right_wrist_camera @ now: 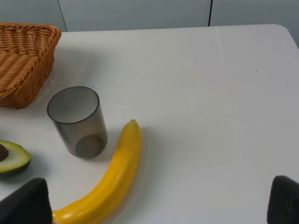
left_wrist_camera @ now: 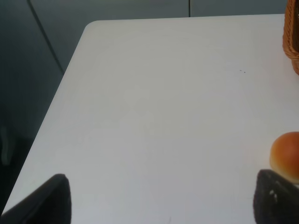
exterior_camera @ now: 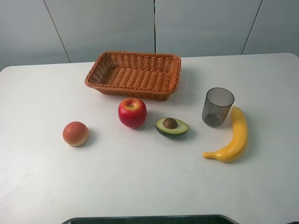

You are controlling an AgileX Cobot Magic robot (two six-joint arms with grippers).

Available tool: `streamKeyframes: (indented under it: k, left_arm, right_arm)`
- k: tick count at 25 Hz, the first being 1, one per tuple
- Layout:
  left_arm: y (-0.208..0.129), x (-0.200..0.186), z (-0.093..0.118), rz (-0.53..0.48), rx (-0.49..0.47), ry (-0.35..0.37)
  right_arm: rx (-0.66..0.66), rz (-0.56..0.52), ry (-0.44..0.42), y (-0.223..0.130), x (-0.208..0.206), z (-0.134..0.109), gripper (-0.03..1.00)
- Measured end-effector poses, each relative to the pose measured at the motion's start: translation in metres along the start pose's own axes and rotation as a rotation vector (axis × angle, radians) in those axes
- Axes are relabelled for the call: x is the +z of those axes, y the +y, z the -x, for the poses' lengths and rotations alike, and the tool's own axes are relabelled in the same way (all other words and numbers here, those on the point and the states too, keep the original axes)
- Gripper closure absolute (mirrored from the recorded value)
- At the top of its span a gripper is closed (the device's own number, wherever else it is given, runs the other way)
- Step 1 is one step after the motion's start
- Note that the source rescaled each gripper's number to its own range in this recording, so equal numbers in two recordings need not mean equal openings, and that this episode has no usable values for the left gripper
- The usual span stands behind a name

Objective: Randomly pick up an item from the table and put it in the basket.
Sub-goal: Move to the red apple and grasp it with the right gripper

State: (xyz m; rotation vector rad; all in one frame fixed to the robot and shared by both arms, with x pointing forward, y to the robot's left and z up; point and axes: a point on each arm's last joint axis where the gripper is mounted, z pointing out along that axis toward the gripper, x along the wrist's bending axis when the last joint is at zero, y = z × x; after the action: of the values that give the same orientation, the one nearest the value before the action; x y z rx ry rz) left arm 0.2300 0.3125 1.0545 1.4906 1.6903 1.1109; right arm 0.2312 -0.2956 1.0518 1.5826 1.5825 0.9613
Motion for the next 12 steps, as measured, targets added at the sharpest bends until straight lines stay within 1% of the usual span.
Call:
streamKeyframes:
  k: [12]
  left_arm:
    - [0.0, 0.0, 0.0, 0.0, 0.002, 0.0]
  right_arm:
    - [0.0, 0.0, 0.0, 0.0, 0.0, 0.0, -0.03]
